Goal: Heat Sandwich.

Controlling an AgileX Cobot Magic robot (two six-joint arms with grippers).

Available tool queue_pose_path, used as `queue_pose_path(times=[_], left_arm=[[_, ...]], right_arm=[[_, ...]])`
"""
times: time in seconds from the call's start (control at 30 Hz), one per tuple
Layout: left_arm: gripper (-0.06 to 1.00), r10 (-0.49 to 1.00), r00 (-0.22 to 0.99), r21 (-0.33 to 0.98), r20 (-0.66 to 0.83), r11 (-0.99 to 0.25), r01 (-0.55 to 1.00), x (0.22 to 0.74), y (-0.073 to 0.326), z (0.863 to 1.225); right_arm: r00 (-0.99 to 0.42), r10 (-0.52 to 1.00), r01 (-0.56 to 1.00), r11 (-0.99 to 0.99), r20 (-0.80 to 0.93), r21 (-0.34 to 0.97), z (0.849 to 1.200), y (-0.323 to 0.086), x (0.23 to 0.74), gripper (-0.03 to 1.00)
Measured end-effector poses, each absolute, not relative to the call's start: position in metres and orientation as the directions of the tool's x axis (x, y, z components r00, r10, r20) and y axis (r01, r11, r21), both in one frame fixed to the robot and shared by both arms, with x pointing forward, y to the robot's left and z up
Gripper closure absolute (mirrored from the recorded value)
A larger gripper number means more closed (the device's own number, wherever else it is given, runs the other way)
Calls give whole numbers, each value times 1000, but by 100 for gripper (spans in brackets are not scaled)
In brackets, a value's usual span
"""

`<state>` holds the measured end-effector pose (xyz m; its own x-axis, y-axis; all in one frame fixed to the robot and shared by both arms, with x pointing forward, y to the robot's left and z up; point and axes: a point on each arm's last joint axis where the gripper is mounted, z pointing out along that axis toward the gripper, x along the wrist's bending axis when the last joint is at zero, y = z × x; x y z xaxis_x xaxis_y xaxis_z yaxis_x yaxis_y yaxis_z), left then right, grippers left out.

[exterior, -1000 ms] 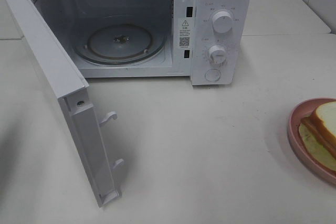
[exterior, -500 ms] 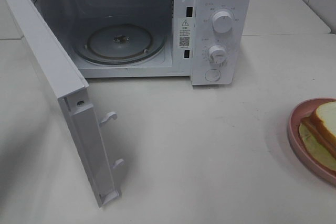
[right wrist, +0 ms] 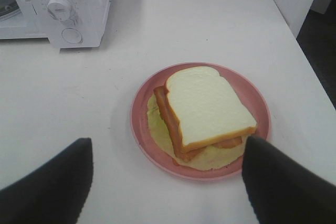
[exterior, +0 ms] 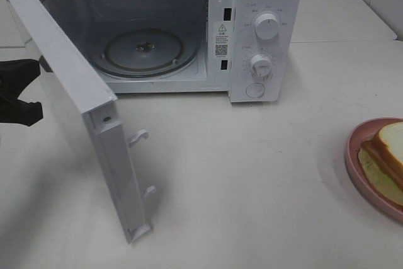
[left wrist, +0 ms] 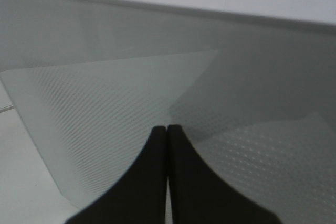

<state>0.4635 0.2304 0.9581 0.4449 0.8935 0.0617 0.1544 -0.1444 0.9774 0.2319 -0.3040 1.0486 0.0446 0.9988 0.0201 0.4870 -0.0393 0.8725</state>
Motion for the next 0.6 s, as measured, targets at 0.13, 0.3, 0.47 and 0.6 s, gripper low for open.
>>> queue_pose_path(times=[0.13,0.3,0.47,0.6], left_arm=[[94,891,451,979,60,-140,147,464,213,958],[94,897,441,982,28,-106,153,469,198,959],[94,899,438,985,32,-103,140,477,175,961],[94,906,422,985,37,-104,138,484,152,960]], right_arm=[[45,999,487,-39,20,873,1049,-304,232,21],[45,999,487,-39,20,873,1049,-304,232,21],[45,999,487,-39,20,873,1049,-304,232,21],[45,999,487,-39,20,873,1049,-304,232,21]])
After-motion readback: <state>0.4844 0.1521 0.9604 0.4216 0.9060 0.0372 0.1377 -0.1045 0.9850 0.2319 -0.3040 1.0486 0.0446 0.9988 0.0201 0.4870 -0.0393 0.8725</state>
